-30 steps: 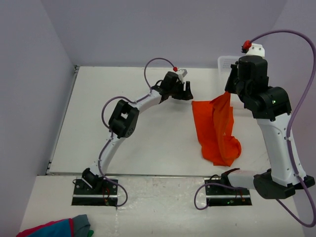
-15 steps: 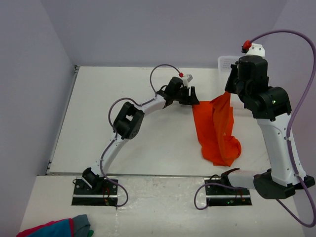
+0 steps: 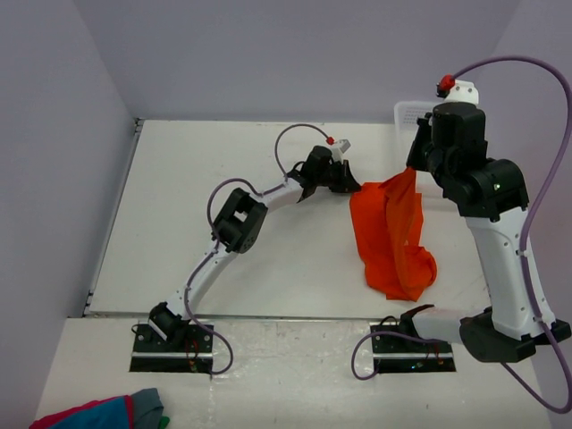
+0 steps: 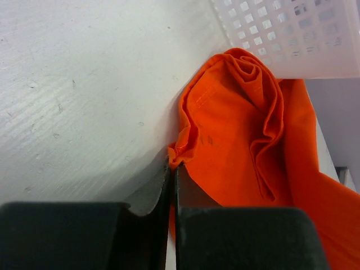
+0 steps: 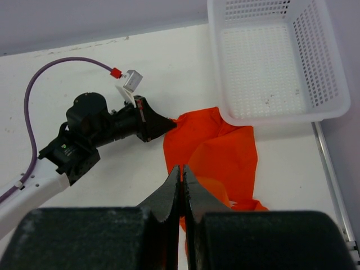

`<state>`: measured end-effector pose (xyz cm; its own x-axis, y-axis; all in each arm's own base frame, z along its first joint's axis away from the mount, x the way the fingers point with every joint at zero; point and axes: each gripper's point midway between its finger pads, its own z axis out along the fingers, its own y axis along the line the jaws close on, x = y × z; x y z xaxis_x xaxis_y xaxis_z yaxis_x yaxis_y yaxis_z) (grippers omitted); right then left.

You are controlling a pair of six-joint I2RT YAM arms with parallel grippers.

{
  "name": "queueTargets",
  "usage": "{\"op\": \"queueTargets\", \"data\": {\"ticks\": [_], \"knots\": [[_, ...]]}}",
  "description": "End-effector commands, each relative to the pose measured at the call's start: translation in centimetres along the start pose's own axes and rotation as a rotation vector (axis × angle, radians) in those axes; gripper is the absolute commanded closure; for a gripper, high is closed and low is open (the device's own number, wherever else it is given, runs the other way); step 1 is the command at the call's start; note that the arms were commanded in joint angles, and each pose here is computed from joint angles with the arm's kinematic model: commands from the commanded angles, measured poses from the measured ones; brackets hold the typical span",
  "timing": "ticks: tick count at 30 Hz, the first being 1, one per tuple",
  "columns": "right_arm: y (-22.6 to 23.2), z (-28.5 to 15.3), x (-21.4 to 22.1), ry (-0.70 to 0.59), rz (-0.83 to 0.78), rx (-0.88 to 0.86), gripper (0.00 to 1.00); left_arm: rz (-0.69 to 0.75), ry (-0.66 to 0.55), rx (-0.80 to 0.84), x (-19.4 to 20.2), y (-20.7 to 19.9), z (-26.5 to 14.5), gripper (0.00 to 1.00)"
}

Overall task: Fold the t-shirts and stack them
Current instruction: Flatten out the tshirt

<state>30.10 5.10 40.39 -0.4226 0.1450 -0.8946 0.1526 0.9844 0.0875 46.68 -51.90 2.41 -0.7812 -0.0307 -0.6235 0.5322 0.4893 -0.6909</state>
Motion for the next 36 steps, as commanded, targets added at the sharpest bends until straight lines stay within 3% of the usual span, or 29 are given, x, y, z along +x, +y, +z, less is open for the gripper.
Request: {"op": "queueTargets", "data": {"ticks": [1, 6, 7, 8, 9, 11, 12, 14, 15, 17, 18, 19, 21, 27, 31, 36], "knots": [[0.1, -0.4, 0.1, -0.008, 0.009, -0.014, 1.0, -0.038, 0.058, -0.043, 2.7, 2.4, 0.6, 0.99], [0.4, 0.3, 0.6, 0.009, 0.001, -0.015, 1.0, 0.007, 0.041, -0.135, 1.0, 2.6, -2.5, 1.0], [0.4, 0.5, 0.9, 0.016, -0.003, -0.009, 1.0, 0.057, -0.041, -0.173, -2.9, 0.1, -4.8, 1.0], [0.3, 0.6, 0.8, 0.01, -0.003, -0.005, 1.0, 0.077, -0.019, -0.231, -1.8, 0.8, -6.5, 1.0], [0.3, 0.8, 1.1, 0.015, -0.007, -0.002, 1.0, 0.118, -0.087, -0.234, -5.5, -3.1, -9.9, 1.0], [0.1, 0.8, 1.1, 0.004, -0.006, 0.001, 1.0, 0.135, -0.103, -0.379, -5.6, -2.4, -14.1, 1.0], [0.1, 0.9, 1.3, 0.008, -0.008, 0.001, 1.0, 0.166, -0.2, -0.371, -9.1, -6.5, -18.1, 1.0], [0.5, 0.8, 1.2, 0.003, 0.0, -0.018, 1.0, 0.157, -0.236, -0.481, -8.6, -6.2, -22.6, 1.0], [0.9, 0.6, 1.2, 0.005, 0.004, -0.048, 1.0, 0.176, -0.33, -0.462, -10.8, -9.8, -26.5, 1.0], [2.0, 0.1, 1.1, -0.001, 0.005, -0.104, 1.0, 0.15, -0.357, -0.531, -9.7, -9.8, -30.2, 1.0], [2.3, 0.2, 1.4, 0.006, -0.003, -0.115, 1.0, 0.156, -0.428, -0.516, -10.8, -12.2, -33.5, 1.0], [2.7, 0.1, 1.5, 0.009, -0.012, -0.132, 1.0, 0.142, -0.429, -0.567, -9.8, -11.6, -35.1, 1.0], [2.9, 0.0, 1.7, 0.012, -0.022, -0.14, 1.0, 0.15, -0.516, -0.551, -10.2, -14.2, -39.7, 1.0], [2.2, -0.5, -0.3, -0.056, -0.019, -0.108, 1.0, 0.131, -0.656, -0.608, -8.8, -17.2, -49.8, 1.0], [2.5, 0.7, -0.9, -0.066, -0.033, -0.079, 1.0, 0.127, -0.702, -0.62, -8.0, -18.5, -53.9, 1.0], [0.4, 2.5, -4.0, -0.139, -0.071, 0.078, 1.0, 0.118, -0.789, -0.673, -7.4, -19.0, -58.5, 1.0]]}}
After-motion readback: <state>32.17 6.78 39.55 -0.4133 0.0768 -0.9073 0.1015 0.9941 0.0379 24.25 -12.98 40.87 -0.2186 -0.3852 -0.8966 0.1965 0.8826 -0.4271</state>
